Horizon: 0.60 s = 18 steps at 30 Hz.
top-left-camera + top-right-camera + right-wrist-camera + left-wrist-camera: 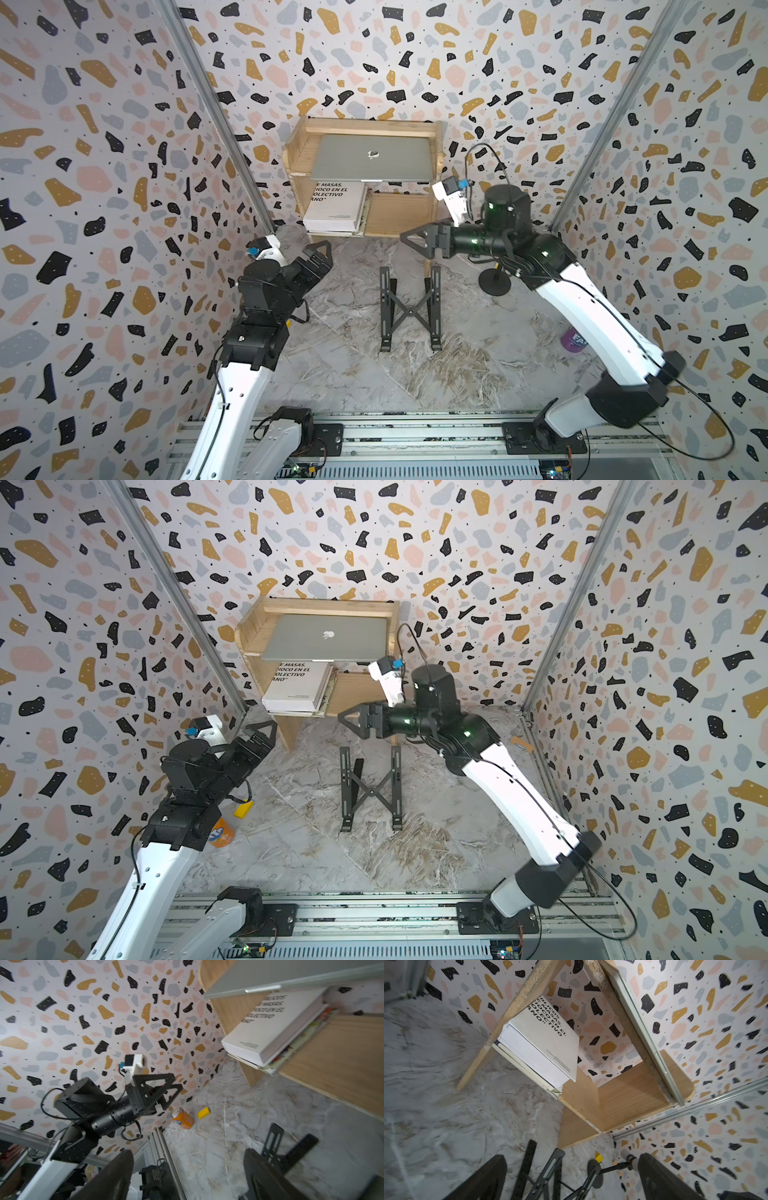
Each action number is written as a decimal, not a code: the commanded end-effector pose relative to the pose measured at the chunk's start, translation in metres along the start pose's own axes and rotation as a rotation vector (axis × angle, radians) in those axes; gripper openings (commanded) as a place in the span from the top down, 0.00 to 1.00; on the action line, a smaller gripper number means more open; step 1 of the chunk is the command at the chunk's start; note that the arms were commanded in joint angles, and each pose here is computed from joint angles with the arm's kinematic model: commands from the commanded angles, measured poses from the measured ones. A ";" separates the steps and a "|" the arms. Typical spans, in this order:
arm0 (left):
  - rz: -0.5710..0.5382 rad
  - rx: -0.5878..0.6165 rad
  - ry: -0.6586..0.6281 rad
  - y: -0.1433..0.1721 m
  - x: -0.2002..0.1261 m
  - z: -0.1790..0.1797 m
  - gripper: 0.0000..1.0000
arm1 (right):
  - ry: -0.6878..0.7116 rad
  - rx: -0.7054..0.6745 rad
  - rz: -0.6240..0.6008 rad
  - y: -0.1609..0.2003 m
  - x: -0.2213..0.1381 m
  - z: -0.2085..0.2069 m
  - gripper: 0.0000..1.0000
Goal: Close the laptop lid and set it aside
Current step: Reset both arms
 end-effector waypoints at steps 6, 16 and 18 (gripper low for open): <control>-0.034 0.370 -0.246 0.037 0.015 0.038 0.00 | 0.802 -0.234 -0.209 0.087 -0.073 -0.102 0.02; 0.095 0.601 -0.562 0.087 0.068 0.098 0.00 | 1.211 -0.272 -0.381 0.121 -0.113 -0.198 0.01; 0.169 0.660 -0.584 0.096 0.082 0.105 0.00 | 1.203 -0.269 -0.415 0.122 -0.117 -0.210 0.01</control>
Point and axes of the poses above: each gripper's point midway between its finger pads, its own x axis out along the fingers, its own z axis along the line the jaws close on, y = z × x, the point moved 9 cm from there along -x, back along the fingers, and after that the axes turned 10 degrees about x, right-handed, at the moved point
